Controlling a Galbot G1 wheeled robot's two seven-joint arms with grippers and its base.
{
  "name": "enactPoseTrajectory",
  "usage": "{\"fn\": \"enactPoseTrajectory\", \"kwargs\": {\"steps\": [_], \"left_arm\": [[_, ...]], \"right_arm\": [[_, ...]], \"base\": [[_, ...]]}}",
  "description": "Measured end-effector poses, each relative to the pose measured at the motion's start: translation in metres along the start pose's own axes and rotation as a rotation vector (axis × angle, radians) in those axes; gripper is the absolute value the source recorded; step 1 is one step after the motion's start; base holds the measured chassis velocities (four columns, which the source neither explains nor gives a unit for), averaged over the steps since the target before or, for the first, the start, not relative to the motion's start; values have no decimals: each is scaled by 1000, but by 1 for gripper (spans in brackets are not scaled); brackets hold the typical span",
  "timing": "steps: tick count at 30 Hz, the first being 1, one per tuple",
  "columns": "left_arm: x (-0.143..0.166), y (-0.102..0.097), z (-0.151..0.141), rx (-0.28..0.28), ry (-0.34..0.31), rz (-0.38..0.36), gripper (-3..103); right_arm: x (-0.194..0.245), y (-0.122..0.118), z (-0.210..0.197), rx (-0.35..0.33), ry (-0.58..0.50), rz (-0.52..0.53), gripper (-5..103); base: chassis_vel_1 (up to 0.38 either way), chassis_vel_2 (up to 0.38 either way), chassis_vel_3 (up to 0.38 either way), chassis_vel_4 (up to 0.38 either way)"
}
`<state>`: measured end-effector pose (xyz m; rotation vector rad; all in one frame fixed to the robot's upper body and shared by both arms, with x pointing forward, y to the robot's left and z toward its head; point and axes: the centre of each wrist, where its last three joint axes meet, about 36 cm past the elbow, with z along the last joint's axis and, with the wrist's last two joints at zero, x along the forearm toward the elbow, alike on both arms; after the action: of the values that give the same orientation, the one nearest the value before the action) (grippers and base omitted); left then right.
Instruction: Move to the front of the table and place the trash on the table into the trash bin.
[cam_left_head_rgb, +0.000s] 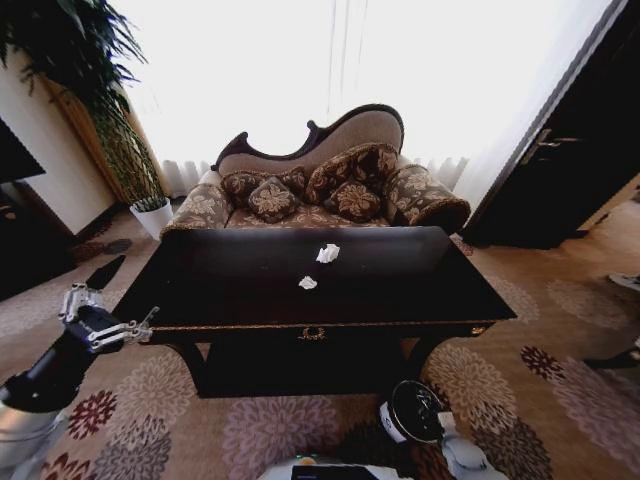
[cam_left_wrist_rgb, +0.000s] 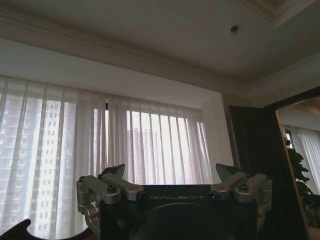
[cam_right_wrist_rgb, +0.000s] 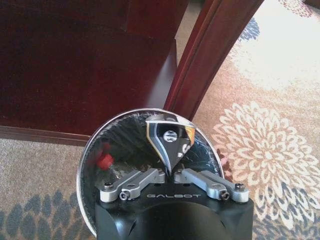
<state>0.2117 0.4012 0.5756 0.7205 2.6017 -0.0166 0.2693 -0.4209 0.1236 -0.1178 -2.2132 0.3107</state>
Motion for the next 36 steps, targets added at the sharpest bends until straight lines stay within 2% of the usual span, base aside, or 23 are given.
{"fn": "enactPoseTrajectory", "kwargs": {"steps": [1,3,5,6,9,10,11,13,14,17,18,19,21,24,25,26,27,30,31,33,36], "left_arm": [[0,0,0,0,0,0,100],[0,0,0,0,0,1,100],[0,0,0,-1,0,2,100],[0,-1,0,-1,0,2,100],[0,-1,-1,-2,0,3,100],[0,-1,-1,-3,-1,3,100],[0,-1,-2,-3,-1,3,100],[0,-1,-2,-4,-2,4,100],[0,-1,-2,-4,-2,4,100],[0,-1,-2,-3,-5,3,100],[0,-1,-2,-3,-5,3,100],[0,-1,-2,-3,-6,2,100],[0,-2,-1,1,-9,0,100],[0,-3,0,4,-10,-1,100],[0,-4,0,5,-12,-1,100],[0,-4,0,5,-12,-1,100],[0,-4,0,5,-12,-1,100],[0,-5,-2,3,-12,1,100],[0,-5,-2,3,-12,1,100],[0,-4,-3,2,-16,1,100],[1,-3,-5,-1,-18,2,100]], "right_arm": [[0,0,0,0,0,0,2],[1,1,0,1,2,-2,13],[2,2,1,1,4,-10,13],[3,3,1,1,4,-13,24],[3,4,1,0,3,-17,30],[4,4,1,-1,1,-22,40],[5,4,2,-2,1,-27,46],[6,5,2,0,-1,-36,46],[7,5,2,2,-2,-42,51],[16,11,6,27,-43,-154,68],[16,11,6,27,-43,-154,68],[18,13,6,32,-74,-200,68],[25,20,3,57,-179,-321,79],[29,26,-1,72,-227,-372,84],[35,33,-7,89,-286,-434,94],[38,36,-10,97,-314,-465,97],[38,36,-10,97,-314,-465,97],[50,43,-15,165,-430,-646,100],[50,43,-15,165,-430,-646,100],[54,39,-10,231,-510,-800,100],[58,37,-6,254,-556,-875,100]], "base": [[0,0,0,0],[0,0,0,0],[0,0,0,0],[0,0,0,0],[0,0,0,0],[0,0,0,0],[0,0,0,0],[0,0,0,0],[0,0,0,0],[0,0,0,0],[0,0,0,0],[0,0,0,0],[0,0,0,0],[0,0,0,0],[0,0,0,0],[0,0,0,0],[0,0,0,0],[0,0,0,0],[0,0,0,0],[0,0,0,0],[0,0,0,0]]}}
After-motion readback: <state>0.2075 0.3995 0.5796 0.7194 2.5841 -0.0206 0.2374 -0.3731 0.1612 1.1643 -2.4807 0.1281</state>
